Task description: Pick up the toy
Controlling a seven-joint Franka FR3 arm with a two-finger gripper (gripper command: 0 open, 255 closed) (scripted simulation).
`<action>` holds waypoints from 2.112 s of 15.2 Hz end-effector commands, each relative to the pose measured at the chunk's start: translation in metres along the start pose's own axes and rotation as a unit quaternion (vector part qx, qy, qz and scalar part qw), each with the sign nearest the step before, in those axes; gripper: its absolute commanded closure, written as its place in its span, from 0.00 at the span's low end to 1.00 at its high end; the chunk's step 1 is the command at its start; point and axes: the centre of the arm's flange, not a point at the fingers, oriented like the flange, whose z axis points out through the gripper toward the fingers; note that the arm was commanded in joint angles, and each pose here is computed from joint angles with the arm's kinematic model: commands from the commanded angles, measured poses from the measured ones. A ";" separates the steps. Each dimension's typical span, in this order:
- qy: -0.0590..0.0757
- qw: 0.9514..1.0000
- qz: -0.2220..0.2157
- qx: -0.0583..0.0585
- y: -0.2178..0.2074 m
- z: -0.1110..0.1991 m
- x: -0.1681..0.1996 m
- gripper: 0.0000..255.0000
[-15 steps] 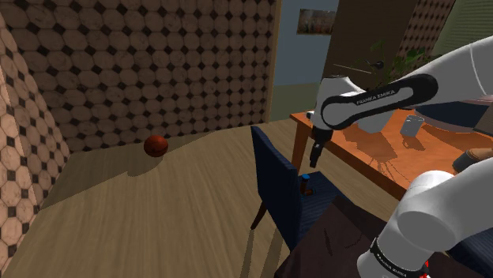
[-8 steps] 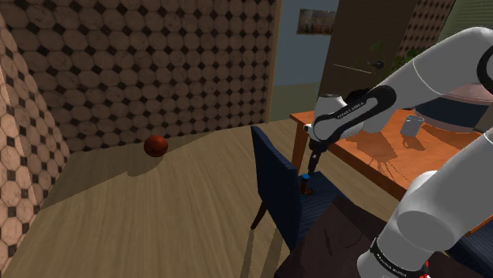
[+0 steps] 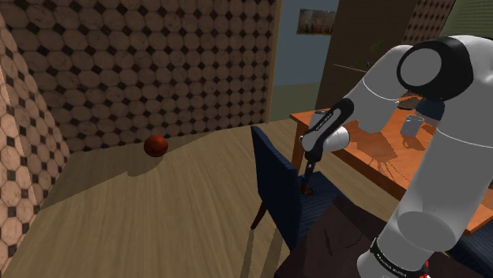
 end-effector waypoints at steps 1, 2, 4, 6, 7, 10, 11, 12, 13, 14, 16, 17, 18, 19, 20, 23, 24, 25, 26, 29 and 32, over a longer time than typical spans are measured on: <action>0.000 1.000 -0.001 -0.001 0.002 0.013 0.001 0.00; 0.000 1.000 -0.001 -0.001 0.002 0.018 0.001 0.00; 0.000 1.000 -0.001 -0.001 0.002 0.029 0.001 0.00; 0.000 1.000 -0.001 -0.001 0.002 0.037 0.001 0.00; 0.000 1.000 -0.001 -0.001 0.002 0.037 0.001 0.00; 0.000 1.000 -0.001 -0.001 0.001 0.037 0.001 1.00; 0.000 1.000 -0.001 -0.001 0.001 0.037 0.001 1.00; 0.000 1.000 -0.001 -0.001 0.001 0.037 0.001 1.00; 0.000 1.000 -0.001 -0.001 0.001 0.037 0.001 1.00; 0.000 1.000 -0.001 -0.001 0.001 0.037 0.001 1.00; 0.000 1.000 -0.001 -0.001 0.001 0.037 0.001 1.00; 0.000 1.000 -0.001 -0.001 0.002 0.037 0.001 1.00; 0.000 1.000 -0.001 -0.001 0.002 0.032 0.001 1.00; 0.000 1.000 -0.001 -0.001 0.002 0.026 0.001 1.00; 0.000 1.000 -0.001 -0.001 0.002 0.021 0.001 1.00; 0.000 1.000 -0.001 -0.001 0.002 0.005 0.001 1.00; 0.000 1.000 -0.001 -0.001 0.002 0.000 0.000 1.00; 0.000 1.000 -0.001 -0.001 0.002 -0.005 0.000 1.00; 0.000 1.000 -0.001 -0.001 0.002 -0.011 0.000 1.00; 0.000 1.000 -0.001 -0.001 0.003 -0.026 0.000 1.00; 0.000 1.000 -0.001 -0.001 0.003 -0.042 0.000 1.00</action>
